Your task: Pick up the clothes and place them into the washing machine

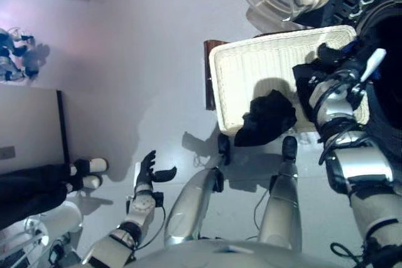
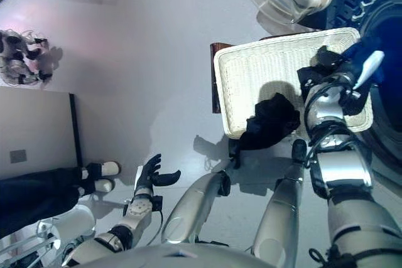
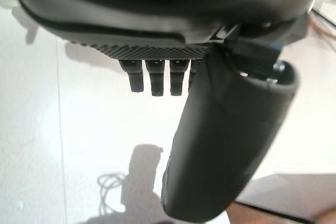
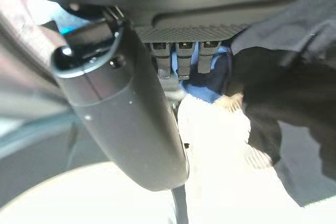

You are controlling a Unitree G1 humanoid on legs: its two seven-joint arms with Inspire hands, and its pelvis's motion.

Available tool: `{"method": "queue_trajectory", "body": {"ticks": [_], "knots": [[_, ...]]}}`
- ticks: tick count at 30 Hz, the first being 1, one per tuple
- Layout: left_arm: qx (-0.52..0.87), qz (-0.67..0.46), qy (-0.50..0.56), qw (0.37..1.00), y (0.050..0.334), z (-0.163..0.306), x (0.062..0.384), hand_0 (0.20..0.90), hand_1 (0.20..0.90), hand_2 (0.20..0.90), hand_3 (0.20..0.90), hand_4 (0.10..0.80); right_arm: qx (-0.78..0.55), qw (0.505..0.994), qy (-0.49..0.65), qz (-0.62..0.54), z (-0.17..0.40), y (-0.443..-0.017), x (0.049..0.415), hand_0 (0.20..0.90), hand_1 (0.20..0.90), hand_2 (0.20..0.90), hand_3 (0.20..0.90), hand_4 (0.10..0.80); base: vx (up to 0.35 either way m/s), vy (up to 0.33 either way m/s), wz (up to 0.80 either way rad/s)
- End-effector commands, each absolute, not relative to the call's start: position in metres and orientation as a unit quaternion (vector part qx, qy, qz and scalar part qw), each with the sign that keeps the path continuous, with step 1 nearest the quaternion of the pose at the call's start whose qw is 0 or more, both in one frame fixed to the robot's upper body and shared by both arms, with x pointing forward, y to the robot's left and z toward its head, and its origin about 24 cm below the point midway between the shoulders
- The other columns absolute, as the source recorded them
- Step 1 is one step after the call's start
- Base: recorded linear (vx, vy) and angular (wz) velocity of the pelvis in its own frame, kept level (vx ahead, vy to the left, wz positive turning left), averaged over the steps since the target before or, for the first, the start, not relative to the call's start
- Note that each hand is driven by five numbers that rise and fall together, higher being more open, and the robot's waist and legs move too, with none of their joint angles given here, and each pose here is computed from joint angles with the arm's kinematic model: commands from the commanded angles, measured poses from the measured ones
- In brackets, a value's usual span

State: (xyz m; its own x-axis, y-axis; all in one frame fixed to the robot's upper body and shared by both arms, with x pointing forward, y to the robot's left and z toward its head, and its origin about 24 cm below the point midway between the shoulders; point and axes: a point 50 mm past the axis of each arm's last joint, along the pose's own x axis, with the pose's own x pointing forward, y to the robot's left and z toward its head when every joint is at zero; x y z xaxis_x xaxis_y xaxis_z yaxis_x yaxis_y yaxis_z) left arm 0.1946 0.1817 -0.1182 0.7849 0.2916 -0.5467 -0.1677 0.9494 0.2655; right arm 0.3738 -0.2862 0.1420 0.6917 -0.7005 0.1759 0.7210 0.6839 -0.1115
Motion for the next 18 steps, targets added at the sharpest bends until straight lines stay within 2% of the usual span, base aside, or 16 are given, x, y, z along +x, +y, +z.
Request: {"method": "queue_trajectory", "body": {"ticks": [1, 5, 8, 10, 11, 18], "knots": [[0.122, 0.187, 0.319, 0.921, 0.219, -0.120, 0.180, 0.900, 0.900, 0.900, 0.900, 0.800, -0.135, 0.915, -0.180, -0.335, 0.187, -0.271, 0.376, 0.900, 0.900, 0.900, 0.900, 0.800, 0.000, 0.000, 0.00], [0.126, 0.195, 0.316, 0.920, 0.224, -0.119, 0.180, 0.900, 0.900, 0.900, 0.900, 0.800, -0.218, 0.908, -0.152, -0.325, 0.172, -0.275, 0.375, 0.900, 0.900, 0.900, 0.900, 0.800, -0.001, -0.032, 0.02], [0.136, 0.200, 0.314, 0.918, 0.231, -0.116, 0.185, 0.900, 0.900, 0.900, 0.900, 0.800, -0.383, 0.862, -0.076, -0.323, 0.162, -0.292, 0.378, 0.900, 0.900, 0.900, 0.900, 0.800, -0.008, -0.017, 0.02], [0.136, 0.203, 0.315, 0.917, 0.233, -0.116, 0.186, 0.900, 0.900, 0.900, 0.900, 0.800, -0.412, 0.854, -0.050, -0.313, 0.156, -0.296, 0.378, 0.900, 0.900, 0.900, 0.900, 0.800, -0.009, -0.037, 0.01], [0.140, 0.201, 0.316, 0.917, 0.236, -0.115, 0.186, 0.900, 0.900, 0.900, 0.900, 0.800, -0.468, 0.830, -0.026, -0.302, 0.157, -0.302, 0.379, 0.900, 0.900, 0.900, 0.900, 0.800, -0.010, -0.041, 0.04], [0.136, 0.203, 0.321, 0.915, 0.240, -0.114, 0.187, 0.900, 0.900, 0.900, 0.900, 0.800, -0.549, 0.796, 0.027, -0.255, 0.152, -0.304, 0.382, 0.900, 0.900, 0.900, 0.900, 0.800, -0.011, -0.024, 0.03]]}}
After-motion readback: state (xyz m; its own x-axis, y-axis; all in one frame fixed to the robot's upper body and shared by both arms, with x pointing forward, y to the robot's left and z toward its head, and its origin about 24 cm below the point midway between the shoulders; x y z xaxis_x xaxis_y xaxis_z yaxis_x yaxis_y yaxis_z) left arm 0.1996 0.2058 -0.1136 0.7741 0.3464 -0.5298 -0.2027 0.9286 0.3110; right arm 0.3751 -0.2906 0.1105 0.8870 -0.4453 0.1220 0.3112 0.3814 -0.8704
